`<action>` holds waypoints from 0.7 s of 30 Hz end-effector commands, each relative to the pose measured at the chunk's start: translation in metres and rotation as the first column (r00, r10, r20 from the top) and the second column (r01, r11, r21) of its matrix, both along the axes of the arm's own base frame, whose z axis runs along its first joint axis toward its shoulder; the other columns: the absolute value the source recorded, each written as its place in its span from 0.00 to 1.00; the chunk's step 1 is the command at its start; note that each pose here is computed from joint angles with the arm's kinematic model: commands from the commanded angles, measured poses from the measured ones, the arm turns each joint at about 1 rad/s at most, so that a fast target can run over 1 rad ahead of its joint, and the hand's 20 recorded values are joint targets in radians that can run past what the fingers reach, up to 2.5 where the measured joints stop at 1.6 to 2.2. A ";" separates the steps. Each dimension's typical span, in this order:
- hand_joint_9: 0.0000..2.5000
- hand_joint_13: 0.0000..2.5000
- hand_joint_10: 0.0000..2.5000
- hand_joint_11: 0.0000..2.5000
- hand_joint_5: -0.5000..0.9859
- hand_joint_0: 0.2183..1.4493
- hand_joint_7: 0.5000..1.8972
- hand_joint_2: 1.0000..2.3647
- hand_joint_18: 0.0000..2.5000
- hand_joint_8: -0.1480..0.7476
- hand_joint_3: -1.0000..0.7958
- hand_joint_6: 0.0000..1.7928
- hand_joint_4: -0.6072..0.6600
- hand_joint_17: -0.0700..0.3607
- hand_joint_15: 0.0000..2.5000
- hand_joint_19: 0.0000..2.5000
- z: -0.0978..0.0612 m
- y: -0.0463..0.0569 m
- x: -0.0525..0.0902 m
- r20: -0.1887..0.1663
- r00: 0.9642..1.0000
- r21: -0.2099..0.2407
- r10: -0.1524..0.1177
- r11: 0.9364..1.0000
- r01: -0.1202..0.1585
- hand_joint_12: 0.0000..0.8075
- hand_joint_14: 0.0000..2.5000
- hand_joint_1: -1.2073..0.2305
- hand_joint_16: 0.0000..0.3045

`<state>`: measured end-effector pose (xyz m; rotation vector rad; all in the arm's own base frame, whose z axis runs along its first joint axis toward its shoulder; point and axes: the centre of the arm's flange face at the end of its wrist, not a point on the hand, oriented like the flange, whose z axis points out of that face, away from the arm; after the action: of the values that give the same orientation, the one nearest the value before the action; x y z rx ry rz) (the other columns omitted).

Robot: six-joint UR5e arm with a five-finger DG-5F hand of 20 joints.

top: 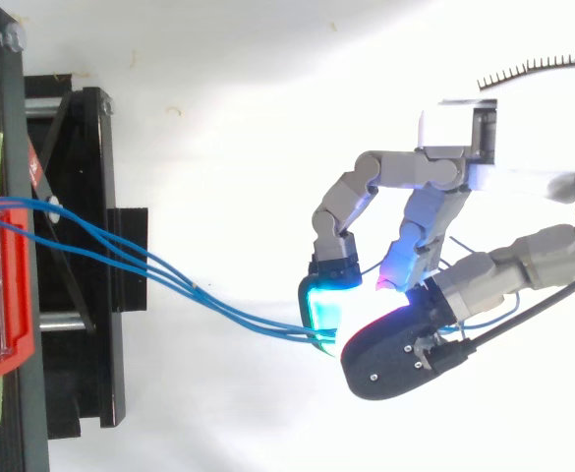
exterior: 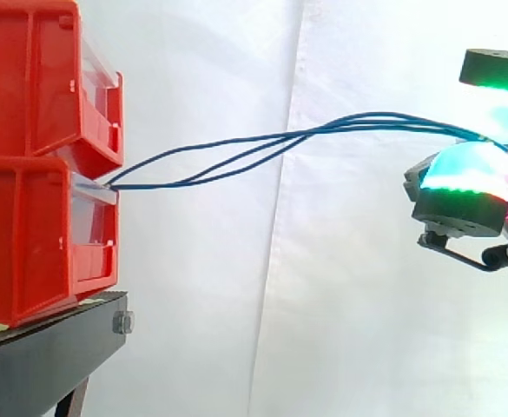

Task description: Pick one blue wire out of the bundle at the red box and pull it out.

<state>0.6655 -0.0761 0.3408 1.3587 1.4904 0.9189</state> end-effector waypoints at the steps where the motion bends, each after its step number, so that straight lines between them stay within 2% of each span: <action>1: 0.45 0.42 0.00 0.29 0.21 0.39 0.26 0.01 0.38 0.46 0.35 0.55 0.42 0.42 0.25 0.21 0.000 -0.001 0.000 0.000 1.000 0.000 -0.001 1.000 0.001 0.49 0.01 0.28 0.16; 4: 0.45 0.41 0.00 0.29 0.21 0.33 0.18 0.00 0.36 0.46 0.30 0.55 0.47 0.42 0.26 0.22 0.000 -0.001 0.000 0.000 1.000 0.000 -0.001 1.000 0.001 0.49 0.01 0.33 0.16; 8: 0.44 0.41 0.00 0.29 0.21 0.25 0.22 0.00 0.35 0.48 0.28 0.53 0.51 0.45 0.26 0.23 0.000 0.000 0.000 0.000 1.000 0.001 0.000 1.000 0.000 0.52 0.01 0.46 0.18; 11: 0.44 0.41 0.00 0.28 0.21 0.24 0.23 0.00 0.34 0.49 0.28 0.53 0.52 0.46 0.26 0.23 0.000 0.000 0.000 0.001 1.000 0.013 -0.004 1.000 0.004 0.52 0.01 0.48 0.19; 15: 0.44 0.41 0.00 0.28 0.21 0.24 0.24 0.00 0.34 0.50 0.28 0.53 0.53 0.46 0.26 0.23 0.000 0.000 0.000 0.001 1.000 0.019 -0.006 1.000 0.006 0.53 0.01 0.43 0.19; 21: 0.44 0.40 0.00 0.29 0.21 0.26 0.25 0.00 0.34 0.49 0.34 0.53 0.53 0.46 0.26 0.22 0.000 -0.001 0.000 0.001 1.000 0.023 -0.009 1.000 0.009 0.52 0.01 0.37 0.19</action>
<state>0.6655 -0.0762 0.3408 1.3771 1.4783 0.9324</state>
